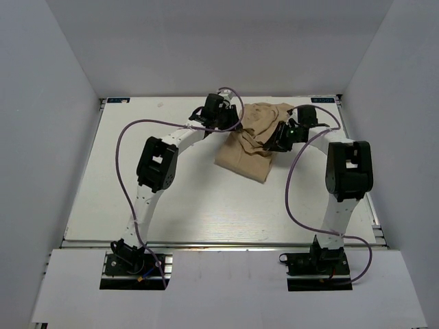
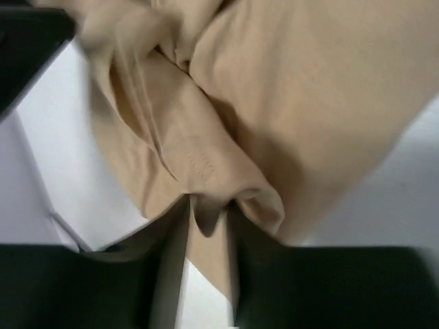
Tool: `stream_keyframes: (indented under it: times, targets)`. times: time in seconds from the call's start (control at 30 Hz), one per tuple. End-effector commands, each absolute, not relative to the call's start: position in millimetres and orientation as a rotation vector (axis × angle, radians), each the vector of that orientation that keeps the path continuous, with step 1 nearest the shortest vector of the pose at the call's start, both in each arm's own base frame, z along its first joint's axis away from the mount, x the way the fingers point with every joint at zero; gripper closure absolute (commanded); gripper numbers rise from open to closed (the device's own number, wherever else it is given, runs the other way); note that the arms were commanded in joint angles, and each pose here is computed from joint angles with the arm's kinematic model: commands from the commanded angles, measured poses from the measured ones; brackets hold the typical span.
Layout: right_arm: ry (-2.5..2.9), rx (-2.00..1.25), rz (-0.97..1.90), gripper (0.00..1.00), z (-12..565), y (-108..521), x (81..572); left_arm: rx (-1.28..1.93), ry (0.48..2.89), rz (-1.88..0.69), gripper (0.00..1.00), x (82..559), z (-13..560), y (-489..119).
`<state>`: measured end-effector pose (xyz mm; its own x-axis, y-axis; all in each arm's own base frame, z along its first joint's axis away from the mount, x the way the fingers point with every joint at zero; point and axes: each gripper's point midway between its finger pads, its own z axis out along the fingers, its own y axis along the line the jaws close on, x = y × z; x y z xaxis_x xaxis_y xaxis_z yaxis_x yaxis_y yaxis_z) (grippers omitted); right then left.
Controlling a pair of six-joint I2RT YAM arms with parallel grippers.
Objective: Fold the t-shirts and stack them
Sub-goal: Fold the folded rectangular tshirt in 1/3 of the way
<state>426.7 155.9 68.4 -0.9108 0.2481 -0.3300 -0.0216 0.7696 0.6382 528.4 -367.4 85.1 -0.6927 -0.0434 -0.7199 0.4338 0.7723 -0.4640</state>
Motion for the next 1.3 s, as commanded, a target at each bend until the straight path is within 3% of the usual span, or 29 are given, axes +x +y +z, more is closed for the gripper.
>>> stream_keyframes:
  times: [0.0,0.03,0.1,0.13,0.17,0.27,0.4,0.57,0.67,0.73,0.77,0.87,1.07,1.27]
  targets:
    - [2.395,0.279,1.262,0.63,97.5,168.0,462.7,0.2,2.069,-0.883,0.53,566.5,123.1,-369.9]
    - [2.356,0.31,1.289,0.43,101.0,159.3,471.8,0.177,2.027,-0.911,0.01,578.2,140.0,-370.6]
    - [2.279,0.353,1.385,0.34,112.1,158.9,484.0,0.154,2.042,-0.929,0.0,587.4,127.6,-369.3]
    - [2.271,0.383,1.406,0.24,109.8,159.2,482.2,0.138,2.022,-0.965,0.0,591.1,140.6,-367.9]
    - [2.211,0.401,1.407,0.24,113.2,142.3,489.5,0.15,2.003,-0.981,0.0,592.6,139.9,-370.7]
    - [2.152,0.46,1.381,0.1,127.4,126.7,496.9,0.129,1.983,-0.99,0.0,595.1,155.1,-360.0]
    - [2.18,0.373,1.201,0.1,141.3,113.7,497.2,0.115,2.0,-0.934,0.0,585.7,166.8,-342.4]
    - [2.277,0.096,0.765,0.1,151.2,96.5,477.1,0.152,2.055,-0.779,0.0,563.6,194.3,-303.7]
    - [2.342,-0.08,0.768,0.1,152.9,128.5,445.7,0.091,2.18,-0.625,0.0,534.4,171.0,-270.4]
    - [2.392,-0.166,0.818,0.1,134.9,154.8,419.5,0.078,2.151,-0.56,0.0,513.5,197.0,-250.2]
    - [2.385,-0.203,0.869,0.1,137.7,166.7,410.3,0.069,2.214,-0.529,0.0,494.1,173.3,-239.8]
    - [2.411,-0.323,0.924,0.1,123.1,202.3,383.9,0.038,2.227,-0.467,0.0,452.7,176.4,-212.5]
    - [2.422,-0.472,1.001,0.1,108.5,244.2,370.2,0.049,2.237,-0.46,0.0,397.8,165.6,-189.4]
    - [2.39,-0.425,0.838,0.1,84.5,258.1,399.0,0.054,2.256,-0.437,0.0,389.9,164.6,-183.6]
